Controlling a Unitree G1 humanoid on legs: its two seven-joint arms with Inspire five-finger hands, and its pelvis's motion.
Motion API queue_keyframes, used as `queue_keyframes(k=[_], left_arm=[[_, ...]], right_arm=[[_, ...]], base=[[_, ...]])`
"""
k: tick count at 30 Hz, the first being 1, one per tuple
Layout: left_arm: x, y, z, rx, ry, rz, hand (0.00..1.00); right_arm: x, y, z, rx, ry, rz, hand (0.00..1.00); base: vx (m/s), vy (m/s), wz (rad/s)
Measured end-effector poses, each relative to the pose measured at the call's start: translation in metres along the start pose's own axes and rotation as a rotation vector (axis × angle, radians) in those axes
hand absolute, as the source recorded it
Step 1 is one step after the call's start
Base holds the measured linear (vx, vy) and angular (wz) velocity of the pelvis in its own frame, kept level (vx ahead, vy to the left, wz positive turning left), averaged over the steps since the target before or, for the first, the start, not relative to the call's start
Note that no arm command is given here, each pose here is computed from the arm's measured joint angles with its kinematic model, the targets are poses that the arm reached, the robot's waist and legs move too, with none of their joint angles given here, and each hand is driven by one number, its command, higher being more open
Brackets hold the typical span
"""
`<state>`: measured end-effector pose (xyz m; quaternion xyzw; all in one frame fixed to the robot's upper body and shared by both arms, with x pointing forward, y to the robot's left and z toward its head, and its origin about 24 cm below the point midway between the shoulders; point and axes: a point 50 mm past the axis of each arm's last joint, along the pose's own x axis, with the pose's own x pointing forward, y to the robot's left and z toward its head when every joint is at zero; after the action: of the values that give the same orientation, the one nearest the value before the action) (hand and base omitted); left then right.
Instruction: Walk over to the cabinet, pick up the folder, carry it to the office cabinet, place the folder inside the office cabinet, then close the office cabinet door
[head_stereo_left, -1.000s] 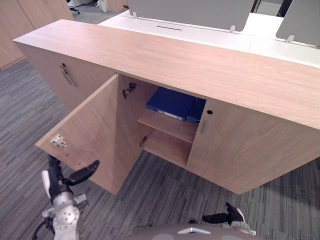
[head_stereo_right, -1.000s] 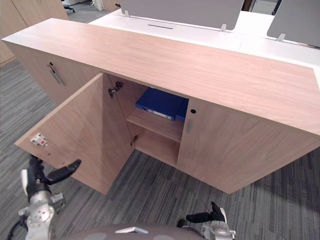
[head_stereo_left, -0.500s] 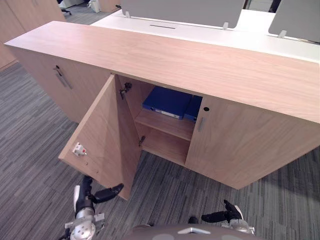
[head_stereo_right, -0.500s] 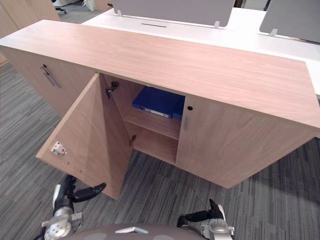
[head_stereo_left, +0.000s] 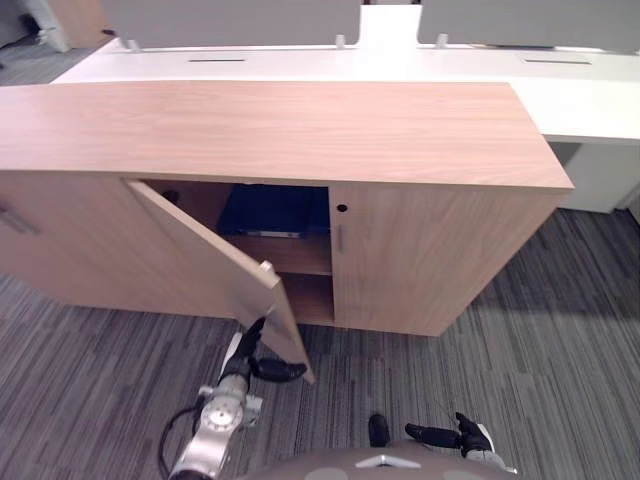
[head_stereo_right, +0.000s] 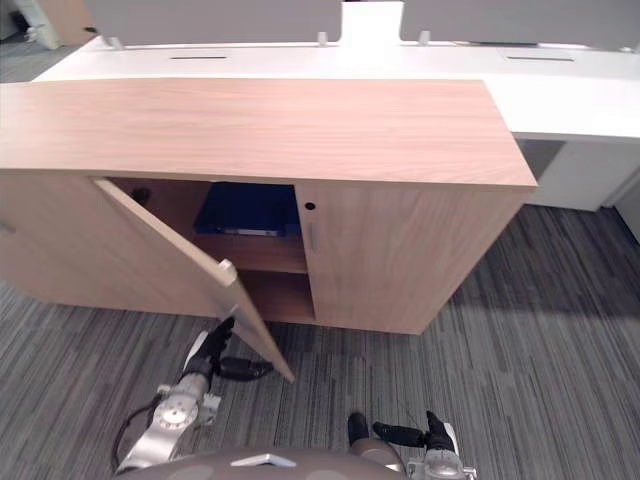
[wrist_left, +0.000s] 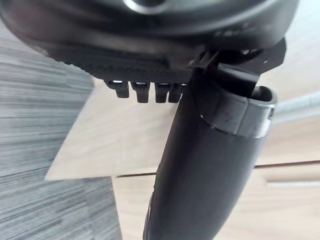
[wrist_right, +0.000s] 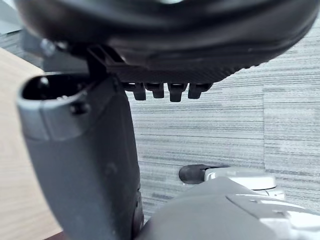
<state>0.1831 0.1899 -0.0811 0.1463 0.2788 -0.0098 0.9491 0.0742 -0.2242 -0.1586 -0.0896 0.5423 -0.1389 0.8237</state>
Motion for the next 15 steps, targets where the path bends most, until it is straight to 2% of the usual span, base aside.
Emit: queue_keyframes(k=[3, 8, 15], left_arm=[[0.017, 0.005, 0.023, 0.036, -0.058, 0.004, 1.00], [0.041, 0.031, 0.049, 0.154, -0.088, 0.081, 1.00], [0.058, 0.058, 0.066, 0.177, -0.072, 0.206, 1.00]], right_arm=[[0.000, 0.000, 0.000, 0.013, 0.001, -0.003, 1.00], [0.001, -0.002, 0.003, 0.019, -0.007, -0.010, 1.00], [0.001, -0.002, 0.002, 0.070, -0.003, -0.020, 1.00]], base=[[0.08, -0.019, -0.15], [0.01, -0.013, -0.05], [-0.07, -0.020, -0.06]])
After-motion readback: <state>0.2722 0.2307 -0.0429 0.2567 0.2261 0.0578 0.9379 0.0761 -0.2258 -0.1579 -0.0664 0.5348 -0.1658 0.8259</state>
